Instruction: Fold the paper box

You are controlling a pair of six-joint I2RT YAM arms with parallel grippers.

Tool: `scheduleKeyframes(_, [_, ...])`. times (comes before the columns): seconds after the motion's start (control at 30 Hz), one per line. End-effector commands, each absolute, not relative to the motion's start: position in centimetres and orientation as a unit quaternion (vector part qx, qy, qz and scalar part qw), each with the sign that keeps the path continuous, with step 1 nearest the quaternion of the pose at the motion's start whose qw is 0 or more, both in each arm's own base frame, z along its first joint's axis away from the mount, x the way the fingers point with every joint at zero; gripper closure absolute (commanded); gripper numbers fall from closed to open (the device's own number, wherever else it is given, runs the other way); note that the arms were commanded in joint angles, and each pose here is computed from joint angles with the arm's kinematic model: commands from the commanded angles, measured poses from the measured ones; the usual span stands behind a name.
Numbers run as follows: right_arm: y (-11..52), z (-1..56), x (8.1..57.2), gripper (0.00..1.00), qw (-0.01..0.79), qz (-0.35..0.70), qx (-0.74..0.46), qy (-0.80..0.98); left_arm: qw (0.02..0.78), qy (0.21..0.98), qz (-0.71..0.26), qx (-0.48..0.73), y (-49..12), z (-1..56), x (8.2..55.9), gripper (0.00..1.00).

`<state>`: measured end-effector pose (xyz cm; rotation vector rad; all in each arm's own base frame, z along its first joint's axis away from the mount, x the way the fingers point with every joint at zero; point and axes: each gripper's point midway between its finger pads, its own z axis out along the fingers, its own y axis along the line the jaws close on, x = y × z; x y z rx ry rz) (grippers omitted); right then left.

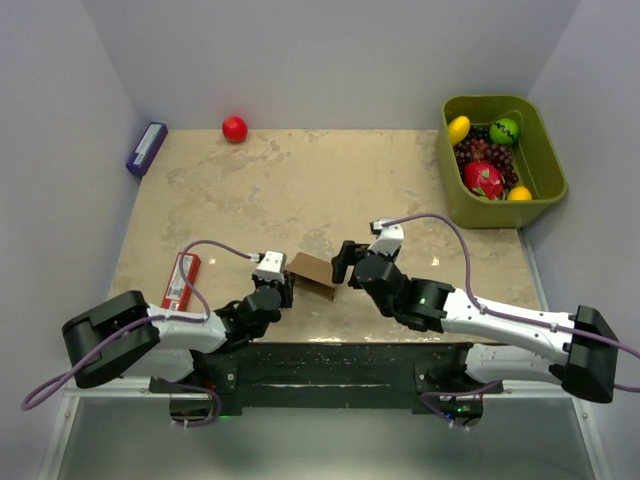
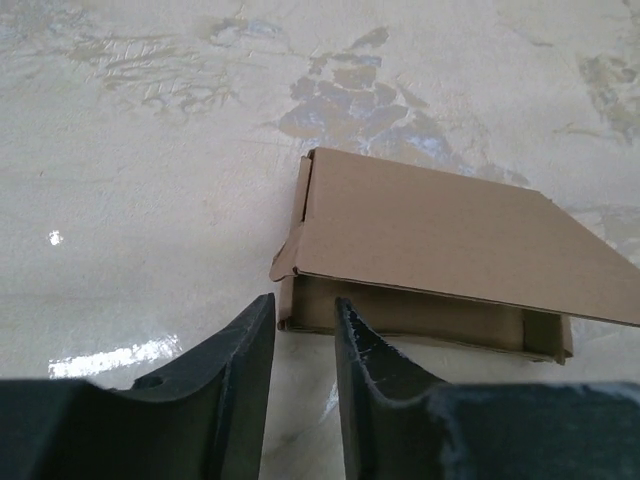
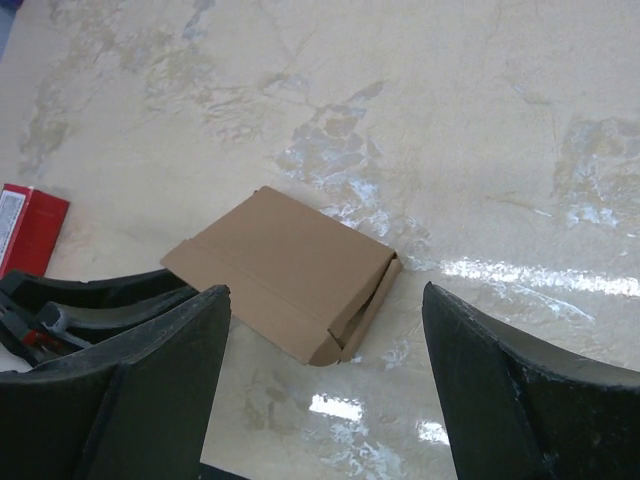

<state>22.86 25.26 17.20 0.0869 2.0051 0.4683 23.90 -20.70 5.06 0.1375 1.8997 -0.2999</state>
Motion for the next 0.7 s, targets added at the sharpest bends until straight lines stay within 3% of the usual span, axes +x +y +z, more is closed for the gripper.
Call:
scheduleKeyframes(0.0, [26.5, 18.9, 22.8, 0.19, 0.508, 0.219, 0.036, 0.832, 0.573, 0.804, -0.148, 0.059, -21.0, 6.5, 23.3, 0.57])
scheduleKeyframes(0.33, [27.2, 17.1, 23.4, 0.15, 0.465, 0.240, 0.050, 0.851, 0.541, 0.814, -0.198, 0.076, -19.9, 7.4, 20.4, 0.26])
scheduleKeyframes(0.47, [26.6, 15.9, 24.8, 0.16, 0.442, 0.273, 0.077, 0.851, 0.550, 0.799, -0.236, 0.064, -20.4, 10.5, 20.2, 0.15])
scheduleKeyframes(0.67, [26.3, 14.3, 24.8, 0.16, 0.419, 0.280, 0.084, 0.859, 0.537, 0.798, -0.269, 0.047, -21.0, 15.5, 23.7, 0.12])
